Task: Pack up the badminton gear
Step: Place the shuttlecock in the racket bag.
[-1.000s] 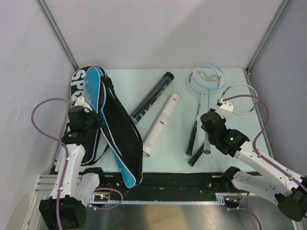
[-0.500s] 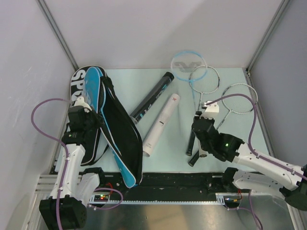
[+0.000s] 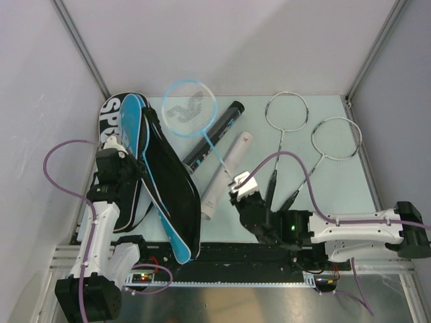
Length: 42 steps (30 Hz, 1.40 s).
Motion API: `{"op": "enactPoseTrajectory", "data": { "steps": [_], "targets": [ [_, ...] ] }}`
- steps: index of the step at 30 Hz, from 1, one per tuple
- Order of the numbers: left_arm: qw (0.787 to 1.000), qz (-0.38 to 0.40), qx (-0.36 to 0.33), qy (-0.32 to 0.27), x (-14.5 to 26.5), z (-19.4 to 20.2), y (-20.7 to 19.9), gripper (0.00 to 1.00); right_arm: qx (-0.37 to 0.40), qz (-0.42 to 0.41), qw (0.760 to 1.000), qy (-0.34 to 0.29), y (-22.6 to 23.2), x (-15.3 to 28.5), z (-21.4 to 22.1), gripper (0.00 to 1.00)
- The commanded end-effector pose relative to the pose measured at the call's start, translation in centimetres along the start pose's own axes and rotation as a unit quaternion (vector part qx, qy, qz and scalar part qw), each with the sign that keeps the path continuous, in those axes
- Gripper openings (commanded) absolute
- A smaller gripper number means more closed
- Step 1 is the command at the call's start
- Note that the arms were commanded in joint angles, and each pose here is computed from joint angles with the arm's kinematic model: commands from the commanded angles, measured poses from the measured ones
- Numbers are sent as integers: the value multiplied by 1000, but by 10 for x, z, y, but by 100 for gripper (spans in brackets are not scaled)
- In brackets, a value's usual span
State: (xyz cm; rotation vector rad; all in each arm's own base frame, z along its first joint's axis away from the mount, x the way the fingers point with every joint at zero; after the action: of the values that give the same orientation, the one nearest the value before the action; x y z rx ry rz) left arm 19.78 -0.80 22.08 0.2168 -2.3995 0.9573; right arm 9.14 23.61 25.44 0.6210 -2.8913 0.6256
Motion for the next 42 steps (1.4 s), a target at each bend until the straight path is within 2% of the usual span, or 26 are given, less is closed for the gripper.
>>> {"op": "enactPoseTrajectory", "data": {
  "steps": [1,9,14,23,30,34,42],
  "targets": [
    [998,43,11,-44,1,-17,-16,0,-13,-1,999,-52,16,25,-32,0],
    [998,48,12,-42,-1,-18,-17,0,43,-38,996,-60,46,60,-18,0],
    [998,52,13,-44,0,-18,-18,0,61,-48,996,-45,57,65,-8,0],
    [997,70,3,-32,0,-17,-21,0,75,-76,993,-55,79,69,-10,0],
    [996,91,9,-17,-1,-10,-20,0,49,-104,990,-75,119,36,-38,0],
    [994,104,19,-2,-2,-5,-20,0,87,-115,984,-103,150,12,-49,0],
    [992,122,22,11,-1,1,-19,0,95,-155,977,-112,174,-24,-47,0]
  ]
}}
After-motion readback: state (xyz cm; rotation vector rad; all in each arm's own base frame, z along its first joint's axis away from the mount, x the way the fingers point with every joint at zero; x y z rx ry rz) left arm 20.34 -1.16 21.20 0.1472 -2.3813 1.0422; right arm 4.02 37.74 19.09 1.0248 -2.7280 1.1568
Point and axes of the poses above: each gripper's point midway between its finger pads, its own x axis back along the fingers, its own y axis along the line the jaws close on, z = x × y, the point moved 10 cm from there along x, back along the fingers, and after that the axes turned 14 degrees about x, right-handed, at the moved point
